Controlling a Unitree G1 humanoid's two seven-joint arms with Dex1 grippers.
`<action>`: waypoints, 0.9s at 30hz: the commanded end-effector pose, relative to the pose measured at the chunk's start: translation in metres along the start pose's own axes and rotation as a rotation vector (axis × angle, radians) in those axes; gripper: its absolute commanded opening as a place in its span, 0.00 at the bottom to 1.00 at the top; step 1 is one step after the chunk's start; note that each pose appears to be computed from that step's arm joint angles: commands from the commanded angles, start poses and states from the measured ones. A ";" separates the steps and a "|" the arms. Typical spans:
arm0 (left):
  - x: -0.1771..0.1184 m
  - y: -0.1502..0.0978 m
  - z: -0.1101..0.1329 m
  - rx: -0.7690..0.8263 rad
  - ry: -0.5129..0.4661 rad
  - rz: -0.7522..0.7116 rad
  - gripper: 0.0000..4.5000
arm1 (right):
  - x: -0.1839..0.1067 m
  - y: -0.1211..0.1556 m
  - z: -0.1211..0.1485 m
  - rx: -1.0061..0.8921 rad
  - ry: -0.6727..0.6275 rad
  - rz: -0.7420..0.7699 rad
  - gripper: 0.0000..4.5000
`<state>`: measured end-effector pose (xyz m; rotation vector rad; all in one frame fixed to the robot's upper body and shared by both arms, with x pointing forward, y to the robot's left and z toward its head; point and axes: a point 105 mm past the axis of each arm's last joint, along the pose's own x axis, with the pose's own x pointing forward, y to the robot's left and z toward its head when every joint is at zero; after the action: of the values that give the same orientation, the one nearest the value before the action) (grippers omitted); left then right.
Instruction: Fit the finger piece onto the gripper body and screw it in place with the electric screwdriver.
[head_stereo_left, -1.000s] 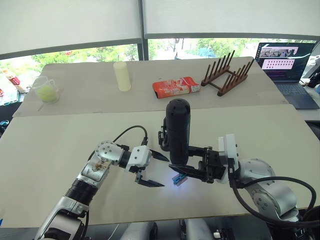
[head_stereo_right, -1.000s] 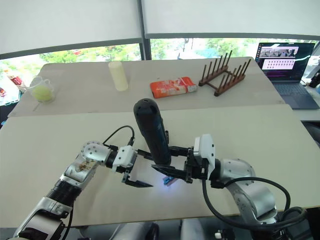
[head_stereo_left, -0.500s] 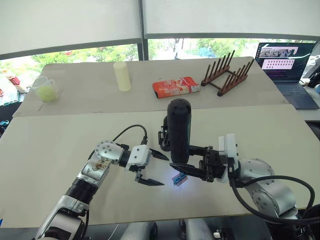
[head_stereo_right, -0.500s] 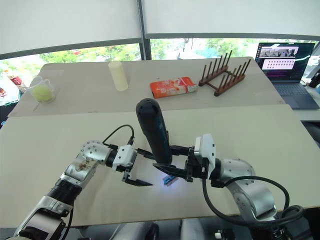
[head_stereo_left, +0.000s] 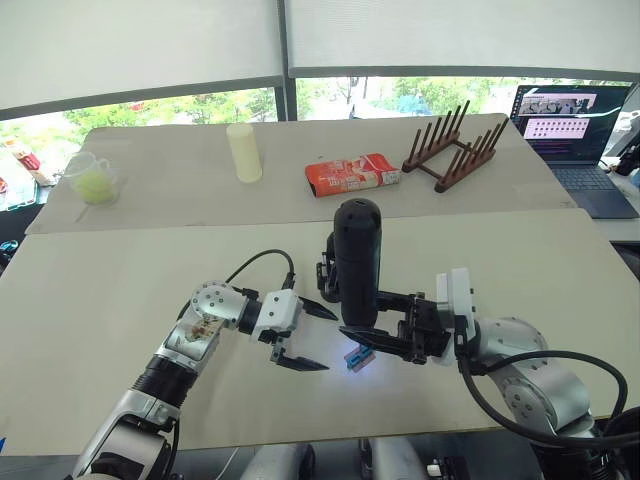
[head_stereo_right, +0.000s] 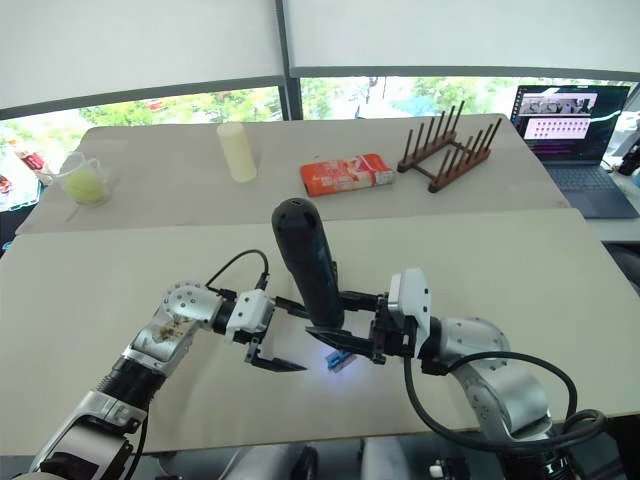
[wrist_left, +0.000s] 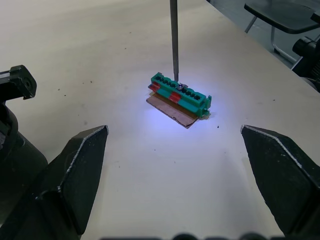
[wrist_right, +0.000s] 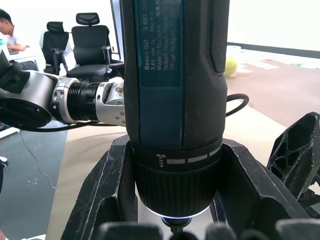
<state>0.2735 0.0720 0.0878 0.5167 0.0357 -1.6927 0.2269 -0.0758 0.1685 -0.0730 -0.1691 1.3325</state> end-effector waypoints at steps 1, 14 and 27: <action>-0.001 0.005 0.007 0.040 -0.009 0.012 1.00 | 0.002 0.006 0.011 -0.049 -0.042 0.030 0.42; 0.000 0.005 0.005 0.041 -0.006 0.017 1.00 | 0.002 0.006 0.009 -0.046 -0.033 0.029 0.42; 0.000 0.007 0.004 0.042 -0.007 0.021 1.00 | 0.003 0.003 0.009 -0.049 -0.028 0.024 0.42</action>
<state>0.2762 0.0711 0.0851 0.5147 0.0396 -1.6792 0.2278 -0.0761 0.1640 -0.0835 -0.1500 1.3260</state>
